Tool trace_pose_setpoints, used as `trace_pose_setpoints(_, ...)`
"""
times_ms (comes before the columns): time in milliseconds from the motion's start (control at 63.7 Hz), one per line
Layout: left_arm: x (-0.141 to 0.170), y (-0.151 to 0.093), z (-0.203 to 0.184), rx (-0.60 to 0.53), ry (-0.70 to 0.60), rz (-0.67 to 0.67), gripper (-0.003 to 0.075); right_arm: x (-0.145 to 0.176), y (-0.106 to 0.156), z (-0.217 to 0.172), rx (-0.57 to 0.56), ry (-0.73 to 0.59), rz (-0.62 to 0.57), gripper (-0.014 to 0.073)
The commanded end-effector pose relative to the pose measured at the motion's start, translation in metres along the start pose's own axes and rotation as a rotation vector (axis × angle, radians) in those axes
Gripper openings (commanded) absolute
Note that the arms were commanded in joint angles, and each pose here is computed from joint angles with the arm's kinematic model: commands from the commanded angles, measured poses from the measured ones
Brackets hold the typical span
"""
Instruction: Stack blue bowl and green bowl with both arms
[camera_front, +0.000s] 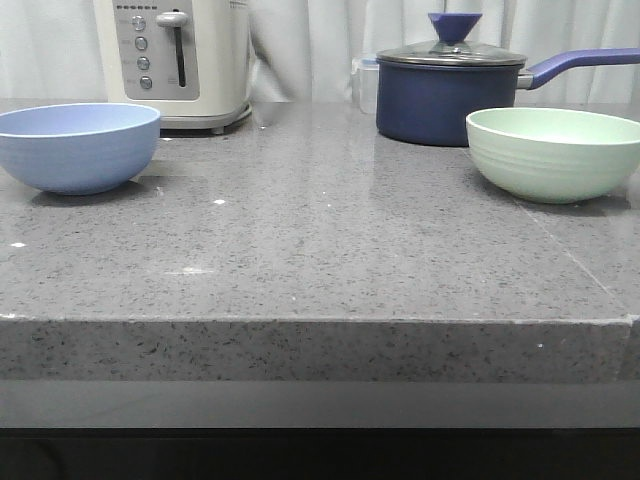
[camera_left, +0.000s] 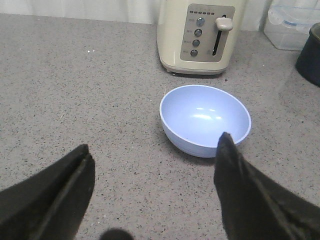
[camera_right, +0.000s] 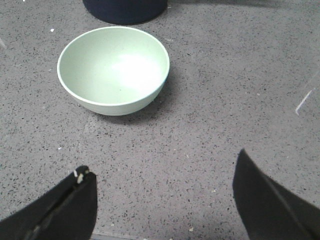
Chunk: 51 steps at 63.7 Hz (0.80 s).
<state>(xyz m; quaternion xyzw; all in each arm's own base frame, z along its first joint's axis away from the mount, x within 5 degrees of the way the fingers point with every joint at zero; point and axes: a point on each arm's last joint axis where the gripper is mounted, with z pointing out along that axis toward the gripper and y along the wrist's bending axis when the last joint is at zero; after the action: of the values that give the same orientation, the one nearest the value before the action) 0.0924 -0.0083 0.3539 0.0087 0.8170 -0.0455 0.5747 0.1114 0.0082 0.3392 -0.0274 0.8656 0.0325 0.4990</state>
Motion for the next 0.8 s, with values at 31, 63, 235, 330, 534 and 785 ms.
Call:
trace_pose_setpoints(31,-0.014,-0.001,-0.002,0.006,-0.086,0.001,0.0486,-0.015,-0.001,-0.004,0.011,-0.093,-0.005,0.0583)
trace_pose_setpoints(63,-0.014,-0.001,-0.002,0.006,-0.086,0.001,0.0479,-0.016,-0.001,-0.005,0.011,-0.097,-0.006,0.0583)
trace_pose_setpoints(235,-0.014,-0.001,-0.002,0.006,-0.086,0.001,0.0448,-0.024,0.000,-0.012,0.009,-0.117,-0.007,0.0583)
trace_pose_setpoints(330,-0.014,-0.001,-0.002,0.006,-0.086,0.001,0.0435,-0.030,0.000,-0.012,0.006,-0.093,-0.004,0.0583)
trace_pose_setpoints(534,-0.014,-0.001,-0.002,0.006,-0.084,0.001,0.0418,-0.059,-0.001,0.008,-0.005,0.048,0.013,0.0583)
trace_pose_setpoints(785,-0.013,-0.001,-0.002,0.005,-0.080,0.001,0.0418,-0.105,-0.005,0.071,-0.021,0.320,0.018,0.0583)
